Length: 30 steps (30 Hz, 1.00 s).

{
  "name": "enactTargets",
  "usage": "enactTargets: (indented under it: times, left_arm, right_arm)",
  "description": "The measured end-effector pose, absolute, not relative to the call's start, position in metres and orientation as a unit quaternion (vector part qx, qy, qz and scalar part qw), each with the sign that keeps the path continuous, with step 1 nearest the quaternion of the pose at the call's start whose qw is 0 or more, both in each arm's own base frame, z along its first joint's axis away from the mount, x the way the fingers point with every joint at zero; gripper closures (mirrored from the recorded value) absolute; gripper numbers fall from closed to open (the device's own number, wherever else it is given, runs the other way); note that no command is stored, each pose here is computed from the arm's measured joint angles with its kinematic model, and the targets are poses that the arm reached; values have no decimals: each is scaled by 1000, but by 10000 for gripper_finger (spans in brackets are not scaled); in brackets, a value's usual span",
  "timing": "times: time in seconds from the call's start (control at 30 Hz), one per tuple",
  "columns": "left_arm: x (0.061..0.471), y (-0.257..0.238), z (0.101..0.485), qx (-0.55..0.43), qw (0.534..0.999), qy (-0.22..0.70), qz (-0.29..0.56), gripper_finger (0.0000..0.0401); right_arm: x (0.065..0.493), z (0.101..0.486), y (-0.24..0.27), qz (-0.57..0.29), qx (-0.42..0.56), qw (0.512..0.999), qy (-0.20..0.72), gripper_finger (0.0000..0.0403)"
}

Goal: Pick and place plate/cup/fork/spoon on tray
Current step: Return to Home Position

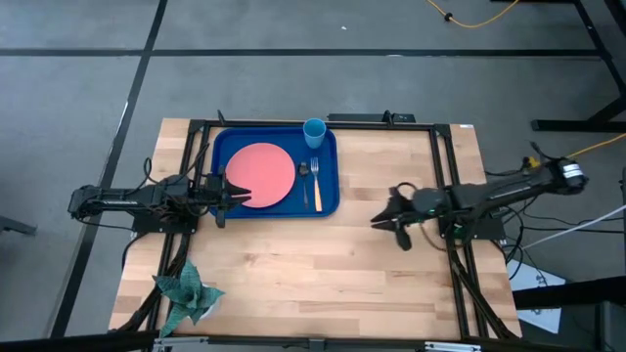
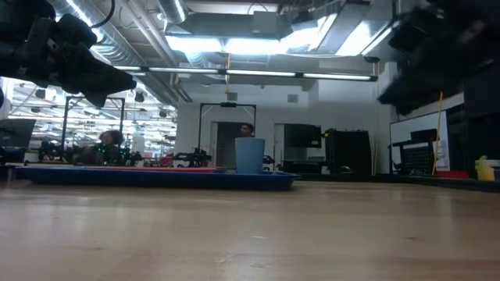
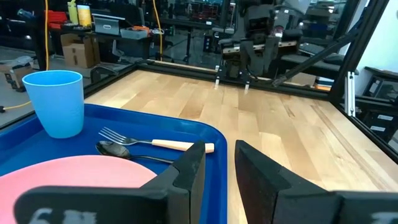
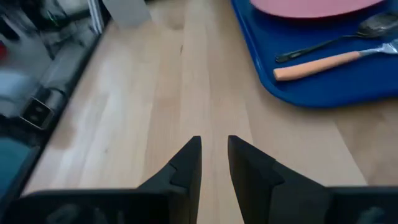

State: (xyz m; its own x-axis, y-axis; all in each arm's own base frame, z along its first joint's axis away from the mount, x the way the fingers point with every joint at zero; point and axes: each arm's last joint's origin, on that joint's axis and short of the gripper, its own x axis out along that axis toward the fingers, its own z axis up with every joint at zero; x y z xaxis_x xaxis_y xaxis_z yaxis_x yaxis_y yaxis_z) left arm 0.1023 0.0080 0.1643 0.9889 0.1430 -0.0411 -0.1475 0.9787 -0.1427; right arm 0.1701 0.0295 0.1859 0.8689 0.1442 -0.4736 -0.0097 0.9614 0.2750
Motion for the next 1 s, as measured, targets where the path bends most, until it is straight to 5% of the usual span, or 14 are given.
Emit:
enactTargets:
  times: [0.47, 1.0]
  left_arm:
    - [102, 8, 164, -73, 995, 15, 73, 321]
    - [102, 8, 164, -73, 995, 15, 73, 321]
  right_arm:
    - [112, 149, 22, 117, 147, 975, 120, 319]
    - [95, 169, 20, 135, 86, 987, -8, 319]
